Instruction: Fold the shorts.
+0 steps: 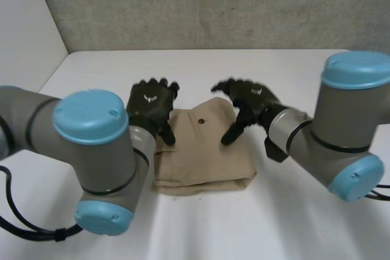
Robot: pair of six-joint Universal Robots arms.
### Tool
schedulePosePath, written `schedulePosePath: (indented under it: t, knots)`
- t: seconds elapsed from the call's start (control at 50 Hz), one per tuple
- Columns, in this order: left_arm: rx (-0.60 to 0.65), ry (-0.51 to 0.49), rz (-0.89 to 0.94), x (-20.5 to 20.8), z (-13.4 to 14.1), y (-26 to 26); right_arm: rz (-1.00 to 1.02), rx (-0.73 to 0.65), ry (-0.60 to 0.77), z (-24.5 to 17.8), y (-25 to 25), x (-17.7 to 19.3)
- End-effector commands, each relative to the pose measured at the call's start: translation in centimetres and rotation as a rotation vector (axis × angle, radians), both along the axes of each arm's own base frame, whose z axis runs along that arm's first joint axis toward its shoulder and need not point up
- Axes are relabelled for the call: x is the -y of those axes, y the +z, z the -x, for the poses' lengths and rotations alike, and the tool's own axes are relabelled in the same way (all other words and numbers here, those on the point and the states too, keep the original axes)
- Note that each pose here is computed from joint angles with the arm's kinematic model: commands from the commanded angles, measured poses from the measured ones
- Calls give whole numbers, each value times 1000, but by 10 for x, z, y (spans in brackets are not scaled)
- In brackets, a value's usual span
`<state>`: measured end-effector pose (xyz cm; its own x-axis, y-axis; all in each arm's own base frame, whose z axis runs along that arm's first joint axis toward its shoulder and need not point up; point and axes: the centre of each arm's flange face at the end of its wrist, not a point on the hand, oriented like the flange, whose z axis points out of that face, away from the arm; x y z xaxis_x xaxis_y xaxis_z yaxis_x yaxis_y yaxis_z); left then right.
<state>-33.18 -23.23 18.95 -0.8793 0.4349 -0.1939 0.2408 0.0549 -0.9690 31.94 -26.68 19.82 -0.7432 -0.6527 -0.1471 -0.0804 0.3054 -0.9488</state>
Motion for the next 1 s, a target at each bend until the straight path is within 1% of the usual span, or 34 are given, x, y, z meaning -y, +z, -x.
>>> schedulePosePath:
  t: [0.02,0.06,0.14,0.2,0.3,0.36,0.46,0.5,0.54,0.56,0.58,0.6,0.64,0.68,0.7,0.78,0.88,1.0]
  knots:
    - [115,2,-126,-4,-2,-50,-13,-222,-23,-1,-50,12]
    - [136,2,-149,-5,-3,-57,12,-295,-48,2,-59,16]
    - [172,1,-192,-7,-6,-67,29,-403,-42,8,-72,14]
    - [182,1,-204,-8,-7,-67,27,-435,-37,12,-72,12]
    - [177,4,-198,-7,-9,-62,77,-394,-54,19,-42,6]
    - [170,2,-171,-6,-9,-48,125,-366,-60,18,-25,3]
    - [113,13,-73,-1,-14,2,236,-299,-90,20,17,-1]
    - [53,24,6,-1,-18,40,268,-279,-102,22,29,-2]
    - [13,29,52,-3,-21,63,328,-234,-135,26,56,-5]
    - [-30,39,107,-4,-26,90,354,-211,-152,28,68,-7]
    - [-51,48,135,-4,-30,104,381,-189,-175,32,81,-9]
    - [-66,57,155,-4,-33,115,427,-147,-237,41,105,-11]
    - [-98,95,201,-3,-48,145,462,-115,-314,54,125,-10]
    - [-107,120,210,-1,-57,157,489,-90,-410,75,145,-5]
    - [-104,140,203,0,-65,167,496,-86,-426,79,150,-4]
    - [-102,160,139,-1,-78,175,475,-106,-443,90,159,-8]
    - [-122,138,89,0,-83,178,426,-132,-412,92,161,-14]
    - [-167,148,65,3,-88,177,426,-132,-409,93,164,-15]
